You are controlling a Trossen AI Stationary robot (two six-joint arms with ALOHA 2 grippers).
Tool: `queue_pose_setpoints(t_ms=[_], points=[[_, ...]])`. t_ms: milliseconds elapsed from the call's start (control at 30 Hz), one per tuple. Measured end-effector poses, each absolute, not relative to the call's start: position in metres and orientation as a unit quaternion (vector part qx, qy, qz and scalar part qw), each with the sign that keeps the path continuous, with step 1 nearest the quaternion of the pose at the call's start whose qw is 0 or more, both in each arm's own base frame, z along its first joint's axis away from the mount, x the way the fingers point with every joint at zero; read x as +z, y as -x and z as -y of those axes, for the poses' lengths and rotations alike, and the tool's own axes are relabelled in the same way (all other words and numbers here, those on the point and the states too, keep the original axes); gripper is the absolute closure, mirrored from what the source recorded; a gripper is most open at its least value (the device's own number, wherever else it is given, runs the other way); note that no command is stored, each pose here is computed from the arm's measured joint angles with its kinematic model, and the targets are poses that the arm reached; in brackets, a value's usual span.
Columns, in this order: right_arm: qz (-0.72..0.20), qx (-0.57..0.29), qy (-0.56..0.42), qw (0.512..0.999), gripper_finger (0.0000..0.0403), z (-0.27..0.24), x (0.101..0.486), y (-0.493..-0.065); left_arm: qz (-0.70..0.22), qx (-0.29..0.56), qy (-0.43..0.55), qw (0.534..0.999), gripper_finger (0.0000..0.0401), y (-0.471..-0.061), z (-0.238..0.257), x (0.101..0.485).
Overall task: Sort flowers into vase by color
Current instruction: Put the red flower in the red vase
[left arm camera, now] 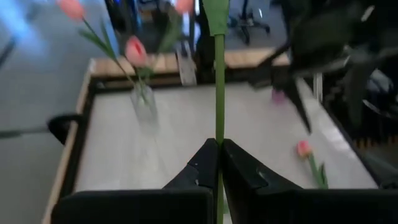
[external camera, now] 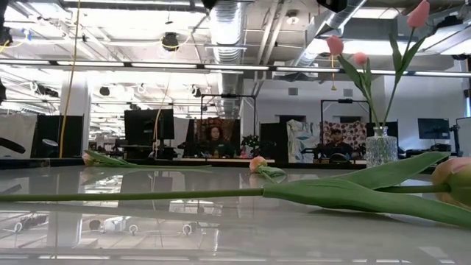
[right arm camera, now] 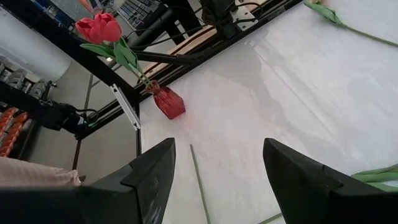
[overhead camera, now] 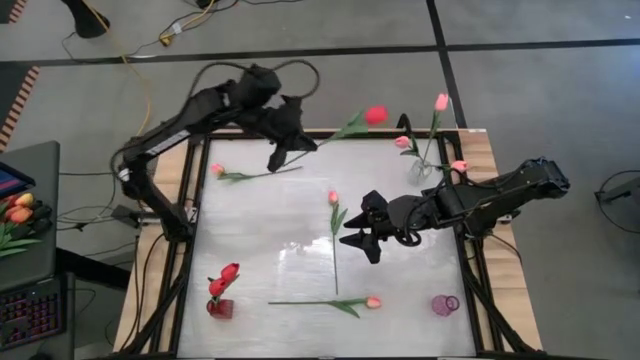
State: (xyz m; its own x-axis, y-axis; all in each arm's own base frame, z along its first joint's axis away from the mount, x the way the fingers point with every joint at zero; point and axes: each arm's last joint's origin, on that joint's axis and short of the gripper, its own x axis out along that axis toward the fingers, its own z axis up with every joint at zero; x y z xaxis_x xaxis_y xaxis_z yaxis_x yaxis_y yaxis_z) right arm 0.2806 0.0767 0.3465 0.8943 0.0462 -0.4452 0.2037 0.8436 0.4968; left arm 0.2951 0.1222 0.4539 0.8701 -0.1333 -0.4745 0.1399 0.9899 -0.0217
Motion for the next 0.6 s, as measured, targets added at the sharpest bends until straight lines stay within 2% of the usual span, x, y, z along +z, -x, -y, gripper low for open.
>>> queue_pose_setpoints(t_ms=[367, 600], points=[[-0.226, -0.040, -0.266, 0.936, 0.0133, -0.077, 0.347, -0.281, -0.142, -0.069, -0.007, 0.987, 0.0401, -0.223, -0.071, 0.514], [-0.223, -0.039, -0.267, 0.937, 0.0133, -0.077, 0.347, -0.281, -0.100, -0.091, -0.040, 0.990, 0.0401, -0.191, -0.023, 0.534]])
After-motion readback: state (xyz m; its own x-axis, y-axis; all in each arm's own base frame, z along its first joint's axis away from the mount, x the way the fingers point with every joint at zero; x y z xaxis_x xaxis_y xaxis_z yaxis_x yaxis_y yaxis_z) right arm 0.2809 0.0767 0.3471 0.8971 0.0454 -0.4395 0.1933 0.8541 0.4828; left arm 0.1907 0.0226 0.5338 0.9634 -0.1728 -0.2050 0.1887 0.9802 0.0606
